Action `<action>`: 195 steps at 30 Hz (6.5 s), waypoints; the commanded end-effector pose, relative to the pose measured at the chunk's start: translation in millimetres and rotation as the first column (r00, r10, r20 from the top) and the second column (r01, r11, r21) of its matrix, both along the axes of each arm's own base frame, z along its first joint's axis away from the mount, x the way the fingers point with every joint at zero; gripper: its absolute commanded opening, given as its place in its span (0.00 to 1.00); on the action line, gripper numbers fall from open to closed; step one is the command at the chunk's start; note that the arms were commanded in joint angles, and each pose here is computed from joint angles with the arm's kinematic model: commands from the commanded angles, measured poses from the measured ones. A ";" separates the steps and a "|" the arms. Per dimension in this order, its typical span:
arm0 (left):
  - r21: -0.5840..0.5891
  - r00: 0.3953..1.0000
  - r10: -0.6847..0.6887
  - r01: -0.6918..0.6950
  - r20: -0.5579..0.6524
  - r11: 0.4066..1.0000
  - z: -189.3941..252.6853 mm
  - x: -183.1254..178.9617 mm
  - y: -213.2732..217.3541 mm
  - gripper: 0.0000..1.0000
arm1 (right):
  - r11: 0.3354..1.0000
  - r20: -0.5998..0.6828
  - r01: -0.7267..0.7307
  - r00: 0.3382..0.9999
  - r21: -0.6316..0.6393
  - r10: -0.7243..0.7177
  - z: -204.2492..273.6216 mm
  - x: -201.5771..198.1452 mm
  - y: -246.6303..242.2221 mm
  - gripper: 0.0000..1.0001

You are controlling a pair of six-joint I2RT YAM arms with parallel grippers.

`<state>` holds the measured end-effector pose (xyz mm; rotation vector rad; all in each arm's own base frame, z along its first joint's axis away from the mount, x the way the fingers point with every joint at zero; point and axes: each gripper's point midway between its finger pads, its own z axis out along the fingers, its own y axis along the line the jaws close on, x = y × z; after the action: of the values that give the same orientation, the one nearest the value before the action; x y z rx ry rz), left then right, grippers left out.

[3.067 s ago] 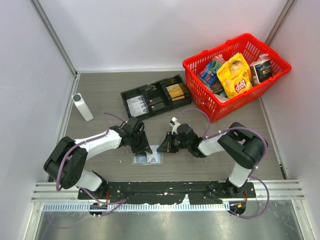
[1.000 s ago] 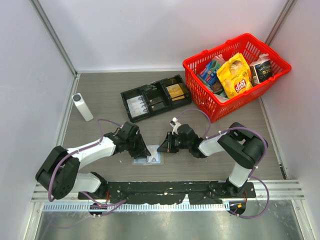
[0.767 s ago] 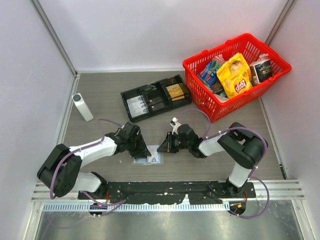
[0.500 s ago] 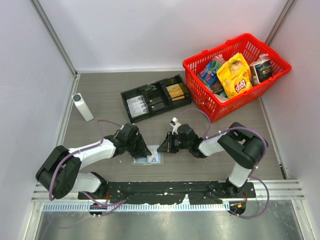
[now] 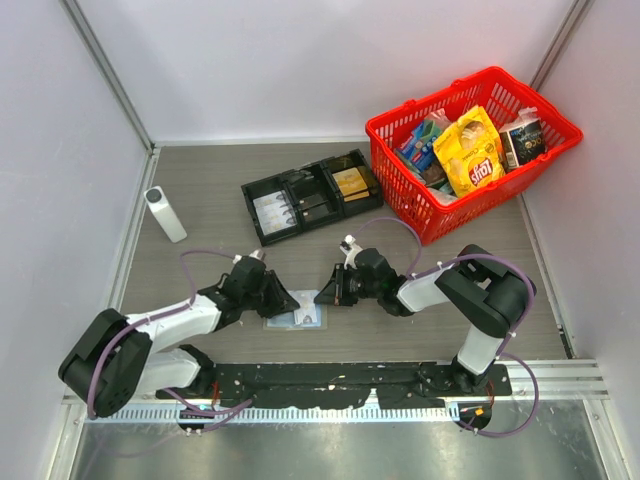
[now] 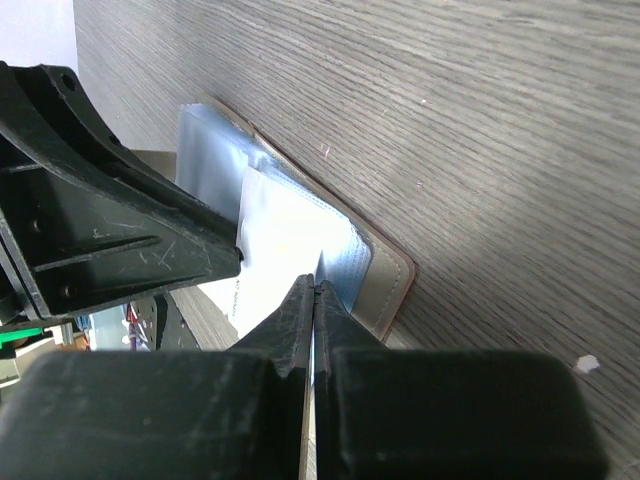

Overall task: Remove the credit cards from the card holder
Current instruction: Remove the credit card from the card holder.

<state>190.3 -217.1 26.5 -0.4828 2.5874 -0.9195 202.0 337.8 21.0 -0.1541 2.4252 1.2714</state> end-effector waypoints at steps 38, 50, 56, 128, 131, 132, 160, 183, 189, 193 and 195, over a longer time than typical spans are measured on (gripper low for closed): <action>0.231 0.991 0.093 -0.070 -0.092 0.970 -41.3 -0.9 35.9 0.26 | 0.978 -0.097 -0.007 0.995 -0.210 -0.014 -54.6 -18.4 -32.9 0.02; 0.215 0.993 0.070 -0.047 -0.097 0.976 -42.6 0.7 30.1 0.18 | 0.977 -0.097 -0.008 0.995 -0.211 -0.013 -54.9 -18.6 -33.1 0.02; 0.146 0.998 0.048 -0.042 -0.033 0.988 -26.9 7.2 20.6 0.02 | 0.976 -0.096 -0.005 0.995 -0.216 -0.016 -56.0 -18.8 -34.3 0.02; 0.117 0.992 0.094 -0.103 0.082 0.988 20.0 10.0 33.1 0.18 | 0.954 0.038 -0.131 0.989 -0.270 0.146 -19.6 -6.4 40.3 0.15; 0.114 0.994 0.087 -0.095 0.074 0.989 18.6 9.6 31.1 0.18 | 0.954 0.038 -0.134 0.988 -0.270 0.150 -20.0 -7.2 40.8 0.15; 0.112 0.994 0.087 -0.094 0.074 0.989 18.7 9.8 30.4 0.18 | 0.954 0.037 -0.132 0.988 -0.269 0.147 -19.9 -6.6 40.5 0.15; -0.065 0.878 0.283 -0.280 0.386 0.958 141.9 35.9 55.8 0.00 | 0.996 0.273 0.086 0.959 -0.015 -0.078 121.8 26.6 29.0 0.53; -0.586 0.689 0.488 -0.112 0.536 0.802 293.4 46.2 33.0 0.00 | 0.867 0.341 -0.022 0.924 0.498 -0.173 261.3 14.2 20.0 0.62; -0.604 0.700 0.481 -0.089 0.528 0.792 297.2 43.4 29.5 0.00 | 0.840 0.363 -0.058 0.916 0.539 -0.169 280.4 10.8 22.3 0.52; -0.611 0.700 0.479 -0.077 0.529 0.788 299.6 39.7 29.9 0.00 | 0.836 0.377 -0.065 0.909 0.545 -0.175 291.6 12.8 22.7 0.48; -0.611 0.699 0.472 -0.062 0.538 0.789 303.0 37.0 29.4 0.00 | 0.833 0.383 -0.069 0.906 0.550 -0.177 295.4 12.8 22.7 0.45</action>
<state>234.6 -189.3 292.3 -0.5883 1.6128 -1.3368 214.2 360.6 264.3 -0.1365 1.7764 1.5996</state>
